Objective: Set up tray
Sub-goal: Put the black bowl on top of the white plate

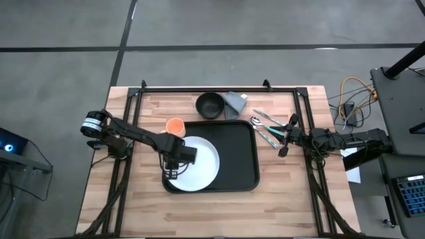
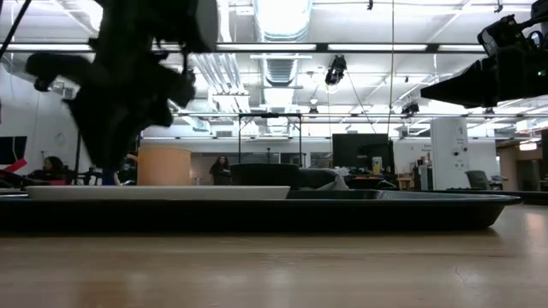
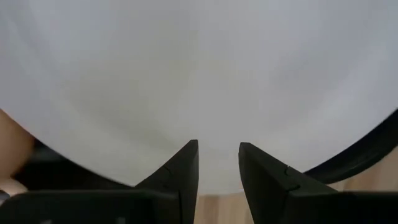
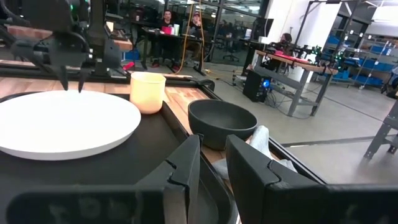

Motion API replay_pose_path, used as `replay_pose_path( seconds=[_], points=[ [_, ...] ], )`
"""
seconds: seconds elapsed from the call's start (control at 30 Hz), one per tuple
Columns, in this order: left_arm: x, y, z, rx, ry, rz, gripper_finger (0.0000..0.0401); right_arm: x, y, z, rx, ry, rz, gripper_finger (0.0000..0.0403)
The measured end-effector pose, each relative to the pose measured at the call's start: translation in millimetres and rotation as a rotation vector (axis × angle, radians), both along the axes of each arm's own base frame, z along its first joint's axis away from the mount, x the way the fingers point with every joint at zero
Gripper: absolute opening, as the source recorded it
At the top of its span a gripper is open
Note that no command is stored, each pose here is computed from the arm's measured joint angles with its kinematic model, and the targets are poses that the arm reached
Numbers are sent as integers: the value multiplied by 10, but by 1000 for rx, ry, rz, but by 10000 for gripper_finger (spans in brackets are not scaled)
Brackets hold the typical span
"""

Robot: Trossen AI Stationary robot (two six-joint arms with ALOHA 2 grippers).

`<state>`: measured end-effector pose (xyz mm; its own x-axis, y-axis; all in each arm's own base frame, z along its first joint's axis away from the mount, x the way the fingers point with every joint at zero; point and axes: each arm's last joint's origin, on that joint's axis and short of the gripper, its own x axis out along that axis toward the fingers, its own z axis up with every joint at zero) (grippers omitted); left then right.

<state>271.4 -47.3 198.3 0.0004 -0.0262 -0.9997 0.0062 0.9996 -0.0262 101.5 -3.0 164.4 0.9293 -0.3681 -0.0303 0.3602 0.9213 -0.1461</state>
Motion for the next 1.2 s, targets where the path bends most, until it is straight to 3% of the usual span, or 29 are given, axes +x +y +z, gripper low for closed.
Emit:
replay_pose_path(
  seconds=[0.33, 0.7, 0.97, 1.2],
  points=[
    [283, -48, 323, -40, -226, 13, 96, 0, 0, 1, 0, 0, 0, 68],
    [325, 20, 118, -30, -354, -119, 96, 0, 0, 1, 0, 0, 0, 68],
    [212, 128, 160, -31, -522, -109, 96, 0, 0, 0, 0, 1, 0, 68],
    [-109, 178, 104, -35, -681, -113, 96, 0, 0, 1, 0, 0, 0, 68]
  ],
)
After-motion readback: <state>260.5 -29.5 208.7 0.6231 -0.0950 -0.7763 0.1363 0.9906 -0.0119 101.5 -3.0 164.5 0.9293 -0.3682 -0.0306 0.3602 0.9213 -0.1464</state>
